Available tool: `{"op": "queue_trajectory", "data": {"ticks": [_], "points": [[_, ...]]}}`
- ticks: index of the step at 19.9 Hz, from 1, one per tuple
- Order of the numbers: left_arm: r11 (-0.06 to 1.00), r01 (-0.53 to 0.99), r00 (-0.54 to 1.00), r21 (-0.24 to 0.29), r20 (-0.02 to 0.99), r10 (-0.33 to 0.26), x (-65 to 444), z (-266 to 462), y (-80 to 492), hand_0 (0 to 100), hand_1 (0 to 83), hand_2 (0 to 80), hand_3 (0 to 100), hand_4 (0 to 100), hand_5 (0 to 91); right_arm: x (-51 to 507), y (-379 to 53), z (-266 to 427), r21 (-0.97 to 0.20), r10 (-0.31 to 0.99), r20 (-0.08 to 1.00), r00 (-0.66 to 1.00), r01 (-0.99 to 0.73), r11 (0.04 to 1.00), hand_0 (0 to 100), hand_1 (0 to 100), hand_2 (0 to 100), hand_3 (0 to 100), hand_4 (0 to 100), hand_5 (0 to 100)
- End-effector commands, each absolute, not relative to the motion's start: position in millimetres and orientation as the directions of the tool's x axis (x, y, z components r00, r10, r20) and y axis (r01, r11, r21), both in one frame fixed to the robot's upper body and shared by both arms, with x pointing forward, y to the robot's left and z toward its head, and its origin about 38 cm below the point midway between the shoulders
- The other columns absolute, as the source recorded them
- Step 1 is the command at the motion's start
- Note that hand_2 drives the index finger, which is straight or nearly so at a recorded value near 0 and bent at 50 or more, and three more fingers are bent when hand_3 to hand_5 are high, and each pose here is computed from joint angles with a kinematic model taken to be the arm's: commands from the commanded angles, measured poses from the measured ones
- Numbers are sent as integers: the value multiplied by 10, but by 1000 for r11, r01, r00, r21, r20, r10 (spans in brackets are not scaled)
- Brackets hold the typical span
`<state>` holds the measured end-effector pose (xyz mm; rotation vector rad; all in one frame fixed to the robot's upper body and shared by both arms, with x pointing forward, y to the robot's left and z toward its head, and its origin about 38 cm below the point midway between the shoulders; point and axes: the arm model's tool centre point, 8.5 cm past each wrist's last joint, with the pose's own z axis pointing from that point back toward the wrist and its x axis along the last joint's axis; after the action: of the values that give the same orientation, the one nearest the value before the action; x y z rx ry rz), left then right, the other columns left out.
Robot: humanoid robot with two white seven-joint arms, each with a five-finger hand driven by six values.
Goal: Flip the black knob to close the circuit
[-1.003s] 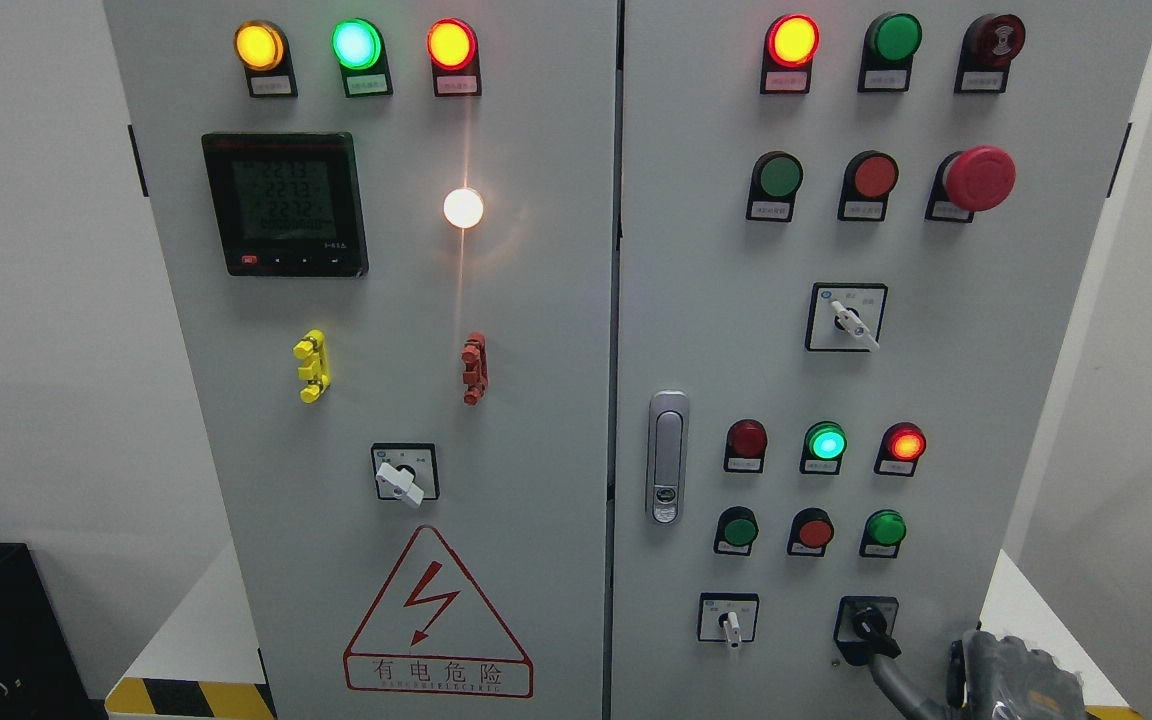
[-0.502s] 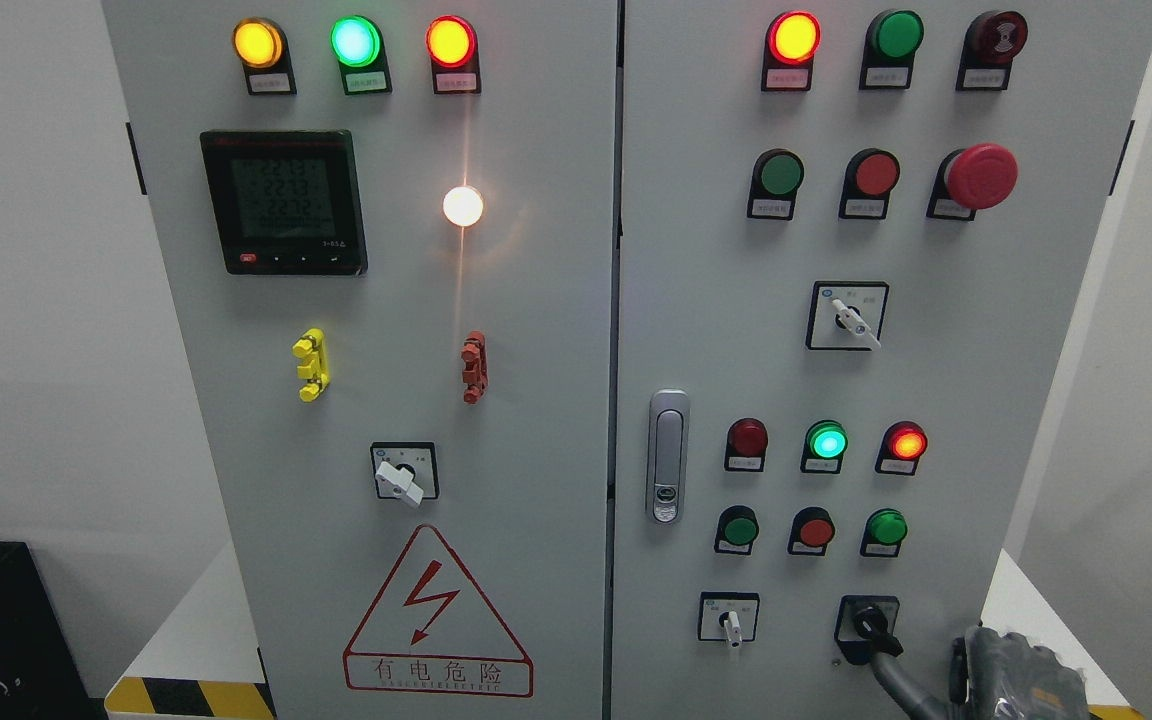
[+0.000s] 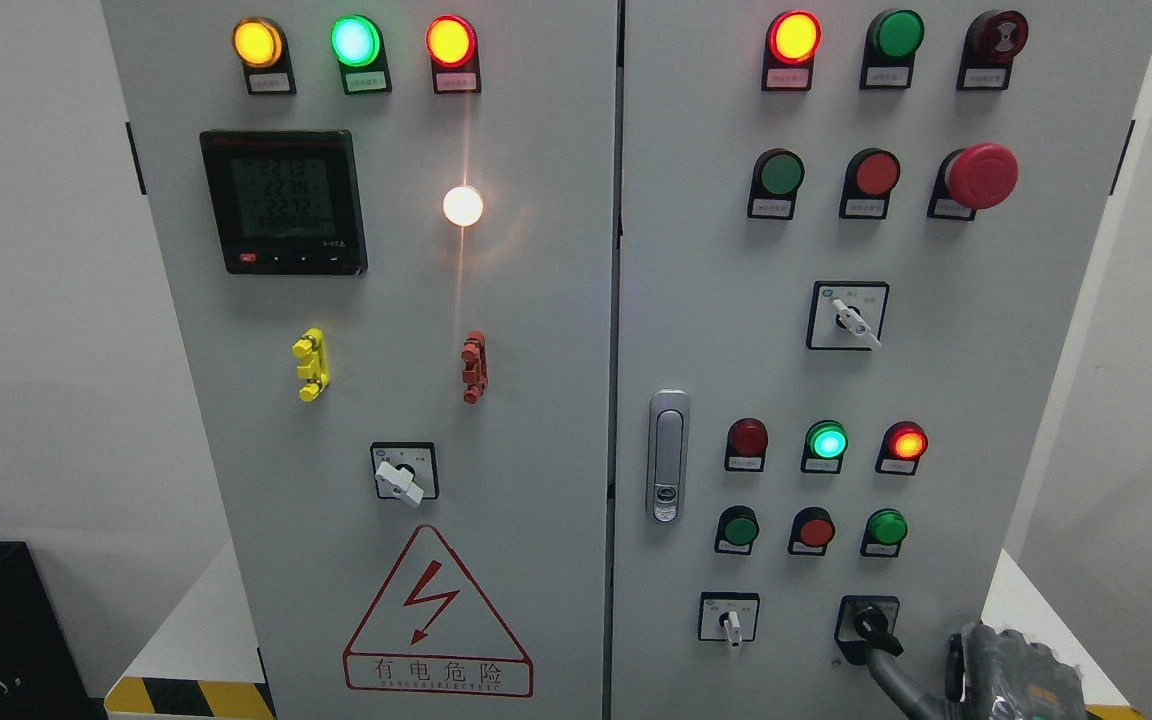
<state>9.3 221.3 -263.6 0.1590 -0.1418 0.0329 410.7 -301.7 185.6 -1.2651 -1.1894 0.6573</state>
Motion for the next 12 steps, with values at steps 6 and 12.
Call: {"op": "queue_trajectory", "data": {"ticks": [6, 12], "points": [[987, -44, 989, 156, 143, 22, 92, -2636, 2214, 120, 556, 0, 0, 0, 0, 4088, -2769, 1790, -948, 923, 288, 255, 210, 237, 0, 0, 882, 1000, 995, 1000], [987, -45, 989, 156, 145, 22, 97, -2636, 2214, 120, 556, 0, 0, 0, 0, 4078, -2664, 1735, -953, 934, 276, 228, 190, 235, 0, 0, 881, 1000, 994, 1000]]}}
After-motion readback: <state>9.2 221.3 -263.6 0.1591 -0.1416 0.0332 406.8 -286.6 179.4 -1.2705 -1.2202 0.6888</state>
